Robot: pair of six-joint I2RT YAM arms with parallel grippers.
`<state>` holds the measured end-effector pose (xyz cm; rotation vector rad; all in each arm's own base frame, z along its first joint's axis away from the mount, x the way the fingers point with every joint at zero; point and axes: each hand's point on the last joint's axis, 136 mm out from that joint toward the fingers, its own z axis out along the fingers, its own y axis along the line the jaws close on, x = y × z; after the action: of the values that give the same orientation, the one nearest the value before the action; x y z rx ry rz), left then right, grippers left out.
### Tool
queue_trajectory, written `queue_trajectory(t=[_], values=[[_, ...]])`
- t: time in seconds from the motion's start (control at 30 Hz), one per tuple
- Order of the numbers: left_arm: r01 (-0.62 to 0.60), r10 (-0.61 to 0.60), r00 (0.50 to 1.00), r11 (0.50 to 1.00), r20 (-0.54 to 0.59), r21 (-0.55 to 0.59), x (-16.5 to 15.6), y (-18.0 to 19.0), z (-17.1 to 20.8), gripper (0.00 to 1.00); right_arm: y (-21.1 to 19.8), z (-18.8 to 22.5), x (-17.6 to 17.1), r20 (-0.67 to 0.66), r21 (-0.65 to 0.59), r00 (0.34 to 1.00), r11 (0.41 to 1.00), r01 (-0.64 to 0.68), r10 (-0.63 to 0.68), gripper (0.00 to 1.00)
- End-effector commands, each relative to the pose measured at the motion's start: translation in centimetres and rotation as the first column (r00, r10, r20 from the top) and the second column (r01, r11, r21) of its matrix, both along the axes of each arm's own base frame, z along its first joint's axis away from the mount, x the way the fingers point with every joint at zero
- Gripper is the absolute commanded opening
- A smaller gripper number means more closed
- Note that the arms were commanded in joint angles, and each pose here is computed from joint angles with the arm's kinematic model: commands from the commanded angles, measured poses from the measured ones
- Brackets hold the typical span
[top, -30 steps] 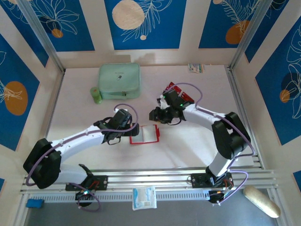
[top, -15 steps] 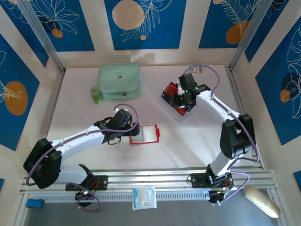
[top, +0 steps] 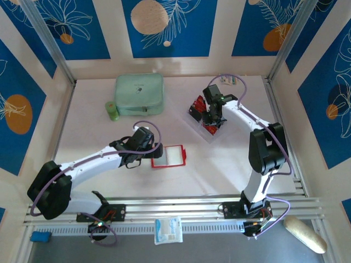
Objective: Put the credit cards into the card holder
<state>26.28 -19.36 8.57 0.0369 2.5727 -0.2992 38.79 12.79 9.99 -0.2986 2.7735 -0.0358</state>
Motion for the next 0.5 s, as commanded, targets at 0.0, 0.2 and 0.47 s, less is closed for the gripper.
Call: queue_trajectory(t=[0.0, 0.2, 0.47], values=[[0.008, -0.008, 1.0, 1.0, -0.002, 0.019, -0.28, 0.56, -0.27, 1.0, 0.03, -0.17, 0.15, -0.011, -0.045, 0.999, 0.998, -0.031, 0.031, 0.34], [0.008, -0.008, 1.0, 1.0, -0.001, 0.019, -0.26, 0.54, -0.26, 1.0, 0.62, -0.78, -0.05, -0.027, -0.046, 0.998, 0.998, -0.051, 0.05, 0.32], [0.008, -0.008, 1.0, 1.0, -0.002, 0.02, -0.27, 0.54, -0.29, 1.0, 0.83, -0.47, -0.18, -0.02, -0.046, 0.998, 0.997, -0.068, 0.067, 0.21]])
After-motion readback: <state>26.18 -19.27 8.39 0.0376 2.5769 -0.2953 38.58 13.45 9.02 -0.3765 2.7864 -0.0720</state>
